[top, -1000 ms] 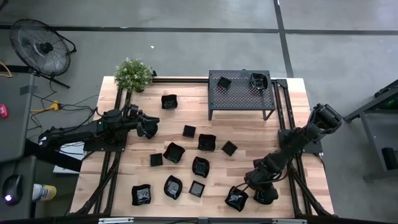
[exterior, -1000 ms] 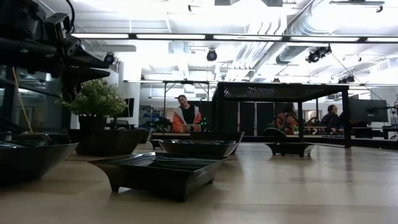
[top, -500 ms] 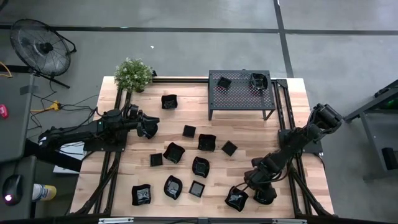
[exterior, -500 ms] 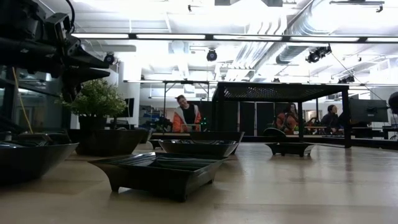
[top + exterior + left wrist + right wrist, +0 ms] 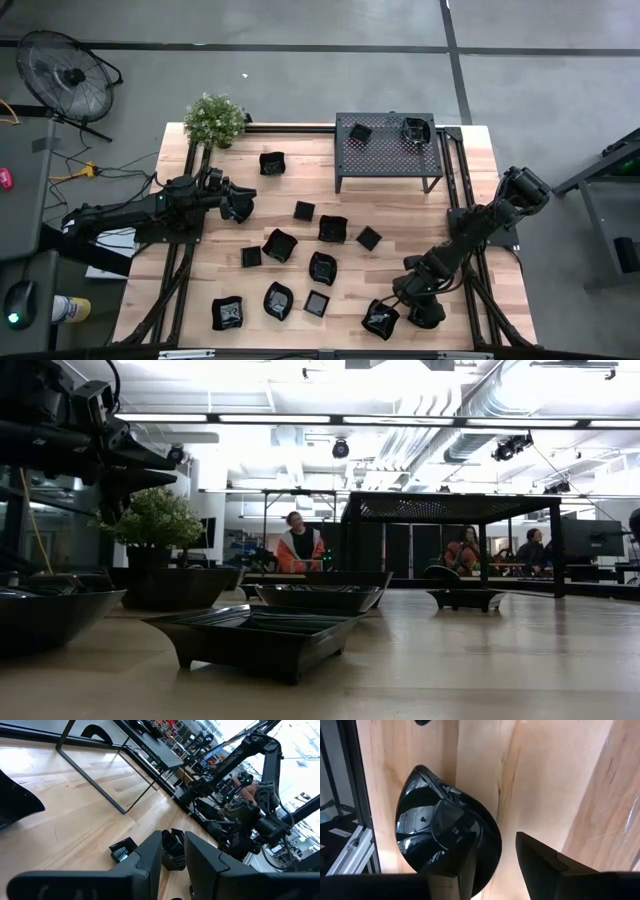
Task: Pick & Place Mini shaped plates
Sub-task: Stack the black leaf-shaped plate on top of the black leaf-shaped plate on the shelf
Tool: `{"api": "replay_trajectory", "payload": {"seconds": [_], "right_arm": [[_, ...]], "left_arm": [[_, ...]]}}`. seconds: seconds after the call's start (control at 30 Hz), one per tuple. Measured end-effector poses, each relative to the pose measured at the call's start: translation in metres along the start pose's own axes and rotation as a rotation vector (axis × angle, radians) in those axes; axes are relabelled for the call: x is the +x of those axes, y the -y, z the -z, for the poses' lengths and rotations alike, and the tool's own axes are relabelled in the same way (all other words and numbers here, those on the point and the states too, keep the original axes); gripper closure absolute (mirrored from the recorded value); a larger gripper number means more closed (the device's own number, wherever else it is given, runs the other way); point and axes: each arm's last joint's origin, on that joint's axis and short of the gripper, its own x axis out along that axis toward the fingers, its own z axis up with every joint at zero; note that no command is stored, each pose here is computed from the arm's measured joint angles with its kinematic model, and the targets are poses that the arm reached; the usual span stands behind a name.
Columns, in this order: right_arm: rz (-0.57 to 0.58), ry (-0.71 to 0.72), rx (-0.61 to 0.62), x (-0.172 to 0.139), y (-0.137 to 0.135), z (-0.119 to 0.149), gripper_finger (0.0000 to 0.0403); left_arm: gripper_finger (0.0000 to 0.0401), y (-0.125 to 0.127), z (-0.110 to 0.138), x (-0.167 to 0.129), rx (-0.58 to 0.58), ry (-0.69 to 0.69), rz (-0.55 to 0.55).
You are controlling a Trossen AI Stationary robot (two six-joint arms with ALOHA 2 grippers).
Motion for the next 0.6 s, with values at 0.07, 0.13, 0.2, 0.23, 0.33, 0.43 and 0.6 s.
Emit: {"api": "replay_trajectory", "payload": {"seconds": [0.07, 0.13, 0.2, 0.23, 0.33, 0.43, 0.6], "right_arm": [[-0.001, 0.002, -0.003, 0.0000, -0.0001, -0.0002, 0.0271], [-0.011, 0.017, -0.010, 0.0013, 0.0000, -0.0009, 0.0271], [-0.032, 0.026, -0.008, 0.0045, 0.0013, -0.0003, 0.0271], [-0.039, 0.020, -0.006, 0.0059, 0.0022, 0.0008, 0.0271], [-0.042, 0.006, 0.037, 0.0075, 0.0060, 0.0022, 0.0271], [-0.051, 0.003, 0.046, 0.0082, 0.0069, 0.0024, 0.0271], [-0.055, 0.002, 0.053, 0.0082, 0.0065, 0.0025, 0.0280]], "left_arm": [[0.0320, 0.0000, 0.0000, 0.0000, 0.000, 0.000, 0.000], [0.0320, 0.0000, 0.0000, 0.0000, 0.000, 0.000, 0.000], [0.0320, 0.0000, 0.0000, 0.0000, 0.000, 0.000, 0.000], [0.0320, 0.0000, 0.0000, 0.0000, 0.000, 0.000, 0.000], [0.0320, -0.0001, 0.0000, 0.0000, 0.000, 0.000, -0.001], [0.0320, -0.0002, 0.0002, 0.0000, 0.000, -0.002, -0.002], [0.0320, -0.0003, 0.0003, 0.0000, 0.000, -0.003, -0.003]]}}
